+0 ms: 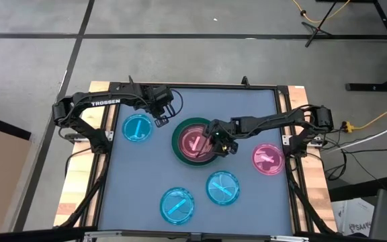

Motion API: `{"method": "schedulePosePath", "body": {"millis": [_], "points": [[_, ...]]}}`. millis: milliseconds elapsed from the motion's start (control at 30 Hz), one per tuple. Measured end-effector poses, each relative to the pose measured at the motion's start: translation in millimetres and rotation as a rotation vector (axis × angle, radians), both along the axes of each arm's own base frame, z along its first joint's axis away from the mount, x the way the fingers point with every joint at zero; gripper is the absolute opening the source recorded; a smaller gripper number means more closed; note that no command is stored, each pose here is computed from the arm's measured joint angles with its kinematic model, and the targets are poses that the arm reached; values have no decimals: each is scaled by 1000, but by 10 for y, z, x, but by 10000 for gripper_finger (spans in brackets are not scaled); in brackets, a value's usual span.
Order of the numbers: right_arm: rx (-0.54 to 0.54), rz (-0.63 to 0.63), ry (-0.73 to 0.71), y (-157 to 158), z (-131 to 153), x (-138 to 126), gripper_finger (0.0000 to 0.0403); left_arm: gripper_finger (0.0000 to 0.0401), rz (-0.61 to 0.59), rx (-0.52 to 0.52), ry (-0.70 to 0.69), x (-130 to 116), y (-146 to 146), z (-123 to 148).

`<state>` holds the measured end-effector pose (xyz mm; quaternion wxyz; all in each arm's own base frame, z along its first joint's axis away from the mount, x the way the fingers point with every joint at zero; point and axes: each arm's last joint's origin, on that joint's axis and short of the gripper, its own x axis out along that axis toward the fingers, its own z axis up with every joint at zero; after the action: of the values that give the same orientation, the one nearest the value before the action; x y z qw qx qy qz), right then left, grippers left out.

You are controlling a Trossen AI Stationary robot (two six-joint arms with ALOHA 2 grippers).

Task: Stack plastic plates
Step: Stack the top transparent pink plate on top of the black plate, then stack the top blue plate on top of the transparent pink plate

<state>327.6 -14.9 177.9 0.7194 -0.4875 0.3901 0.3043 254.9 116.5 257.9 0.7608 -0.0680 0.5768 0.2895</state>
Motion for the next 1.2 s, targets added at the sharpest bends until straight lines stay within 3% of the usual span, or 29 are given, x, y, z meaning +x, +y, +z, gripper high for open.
{"method": "schedulePosePath", "body": {"millis": [267, 733, 933, 1200], "points": [[-50, -29, 8, -12, 19, -17, 51, 63, -2, 0, 1, 0, 0, 0], [-25, -69, 68, -9, 26, -87, 51, 63, -38, -58, 0, -105, 206, -5], [-1, -114, 32, -6, 187, -154, 51, 63, -72, -126, -27, -205, 372, -9], [52, -193, -57, 0, 445, -246, 51, 63, -93, -124, -6, -389, 614, -11]]}}
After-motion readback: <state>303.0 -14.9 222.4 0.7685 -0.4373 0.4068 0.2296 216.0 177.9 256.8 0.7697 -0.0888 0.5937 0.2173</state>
